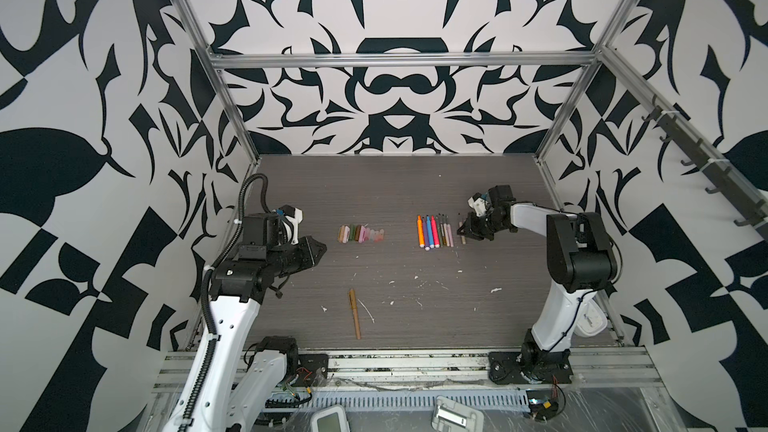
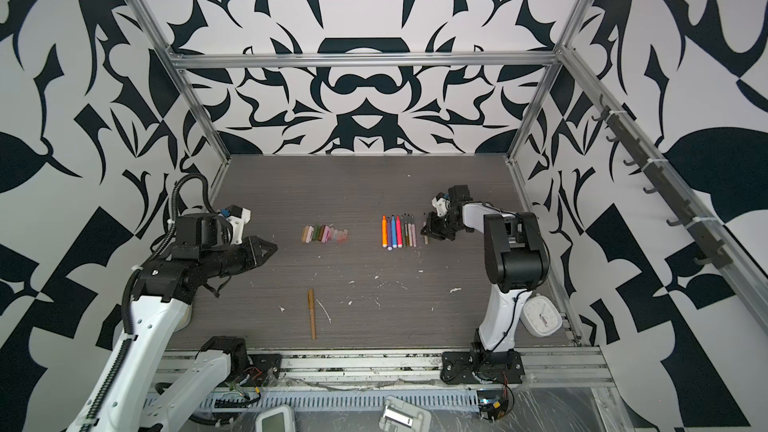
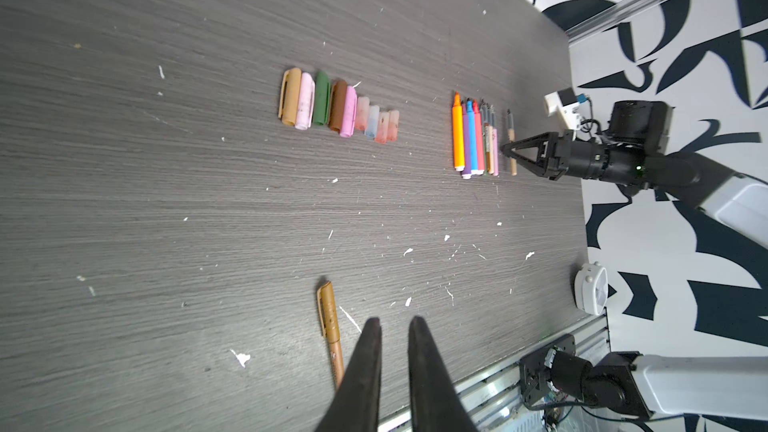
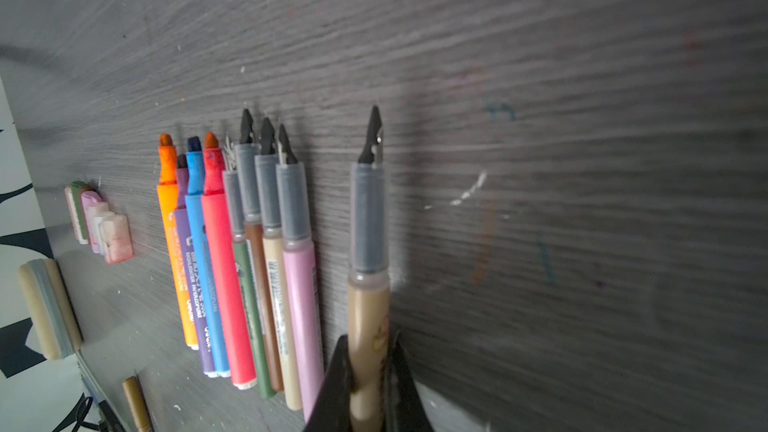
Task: Open the pen caps
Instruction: 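Carry the uncapped tan pen to the pen row while the left arm withdraws, then lower the tan pen beside the grey-tipped pens and open the right gripper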
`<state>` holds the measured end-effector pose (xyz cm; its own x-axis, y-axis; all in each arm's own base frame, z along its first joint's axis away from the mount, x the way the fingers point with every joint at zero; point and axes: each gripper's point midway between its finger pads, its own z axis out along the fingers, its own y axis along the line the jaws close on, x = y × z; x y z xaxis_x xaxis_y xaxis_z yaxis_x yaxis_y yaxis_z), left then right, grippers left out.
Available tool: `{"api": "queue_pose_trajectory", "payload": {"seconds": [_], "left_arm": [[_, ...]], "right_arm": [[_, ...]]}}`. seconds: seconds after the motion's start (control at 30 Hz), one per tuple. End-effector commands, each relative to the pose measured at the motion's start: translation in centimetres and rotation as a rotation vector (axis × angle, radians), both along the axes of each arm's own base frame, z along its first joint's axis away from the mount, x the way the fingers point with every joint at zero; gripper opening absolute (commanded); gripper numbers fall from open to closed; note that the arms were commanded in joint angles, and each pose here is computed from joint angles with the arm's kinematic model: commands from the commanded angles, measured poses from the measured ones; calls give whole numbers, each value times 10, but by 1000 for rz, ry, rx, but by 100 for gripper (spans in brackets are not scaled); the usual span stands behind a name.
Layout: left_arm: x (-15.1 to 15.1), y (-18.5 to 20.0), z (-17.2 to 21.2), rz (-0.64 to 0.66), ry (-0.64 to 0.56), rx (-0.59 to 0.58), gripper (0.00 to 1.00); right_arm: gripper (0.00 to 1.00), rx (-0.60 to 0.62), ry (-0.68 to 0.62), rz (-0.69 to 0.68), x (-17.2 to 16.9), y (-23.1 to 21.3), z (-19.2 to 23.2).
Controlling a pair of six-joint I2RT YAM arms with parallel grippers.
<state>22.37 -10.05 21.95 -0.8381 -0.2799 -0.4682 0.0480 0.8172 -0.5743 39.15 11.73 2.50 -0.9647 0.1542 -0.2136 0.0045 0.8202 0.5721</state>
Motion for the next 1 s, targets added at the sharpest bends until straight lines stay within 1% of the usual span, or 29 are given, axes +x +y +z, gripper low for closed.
{"api": "queue_pose_trajectory", "payload": {"seconds": [0.0, 0.1, 0.33, 0.43, 0.5, 0.6, 0.8, 0.97], "left_arm": [[-3, -1, -2, -9, 9, -5, 16], [-4, -1, -1, -8, 2, -5, 16], [-2, -2, -5, -11, 27, -6, 16], [-3, -2, -5, -9, 22, -4, 16], [-3, -1, -5, -8, 24, -3, 16], [-3, -2, -6, -9, 25, -4, 16], [-3, -1, -6, -8, 24, -4, 16], [-2, -1, -6, -8, 25, -3, 16]], "right_arm": [[12, 2, -1, 28, 0, 3, 0], [17, 0, -3, 29, 1, 3, 0], [22, 10, 26, 29, 1, 4, -5], [28, 16, 32, 30, 0, 5, -6], [29, 16, 34, 31, 0, 6, -6], [29, 19, 36, 27, 0, 6, -5], [18, 45, 35, 27, 1, 9, -2], [17, 75, 37, 32, 1, 13, -2]]}}
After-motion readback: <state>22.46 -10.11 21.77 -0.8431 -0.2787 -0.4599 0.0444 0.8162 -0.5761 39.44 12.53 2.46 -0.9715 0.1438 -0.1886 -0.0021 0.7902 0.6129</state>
